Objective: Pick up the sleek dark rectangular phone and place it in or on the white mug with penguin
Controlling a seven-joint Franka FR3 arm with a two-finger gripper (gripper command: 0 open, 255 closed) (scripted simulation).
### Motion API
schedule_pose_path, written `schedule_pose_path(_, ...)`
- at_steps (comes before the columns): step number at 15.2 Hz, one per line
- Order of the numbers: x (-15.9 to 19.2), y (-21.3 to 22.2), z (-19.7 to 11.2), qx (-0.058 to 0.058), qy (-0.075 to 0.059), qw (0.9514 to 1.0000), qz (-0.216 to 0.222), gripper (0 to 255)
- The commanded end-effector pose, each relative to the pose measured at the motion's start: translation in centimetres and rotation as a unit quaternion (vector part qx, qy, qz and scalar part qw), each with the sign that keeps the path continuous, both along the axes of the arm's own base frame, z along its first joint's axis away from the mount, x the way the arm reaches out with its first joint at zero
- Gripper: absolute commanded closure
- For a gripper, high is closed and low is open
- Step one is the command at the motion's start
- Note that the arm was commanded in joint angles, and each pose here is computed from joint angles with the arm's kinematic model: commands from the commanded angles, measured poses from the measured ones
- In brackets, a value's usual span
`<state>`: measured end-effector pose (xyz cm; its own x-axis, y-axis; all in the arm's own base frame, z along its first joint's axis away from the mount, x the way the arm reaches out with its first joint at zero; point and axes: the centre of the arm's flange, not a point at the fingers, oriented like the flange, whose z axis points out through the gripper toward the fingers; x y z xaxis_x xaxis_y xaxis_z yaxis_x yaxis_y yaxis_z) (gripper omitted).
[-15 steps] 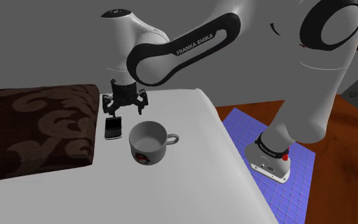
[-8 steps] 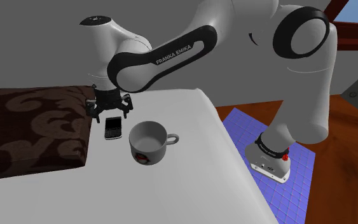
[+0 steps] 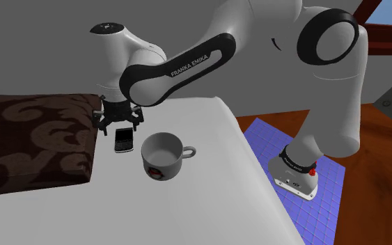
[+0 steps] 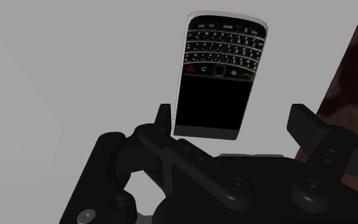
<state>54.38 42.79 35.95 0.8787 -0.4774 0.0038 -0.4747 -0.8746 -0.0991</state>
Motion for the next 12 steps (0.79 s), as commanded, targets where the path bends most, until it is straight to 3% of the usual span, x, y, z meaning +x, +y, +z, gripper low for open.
schedule_pose_path(1, -0.19, 0.11, -2.89, -0.011, 0.023, 0.9997, 0.002, 0)
schedule_pose_path(4, -0.19, 0.11, -2.88, -0.011, 0.023, 0.9997, 0.002, 0)
schedule_pose_path(5, 0.07, 0.28, -2.95, -0.011, 0.023, 0.9997, 0.002, 255)
schedule_pose_path(12, -0.41, 0.51, -2.57, -0.01, 0.023, 0.9997, 0.002, 255)
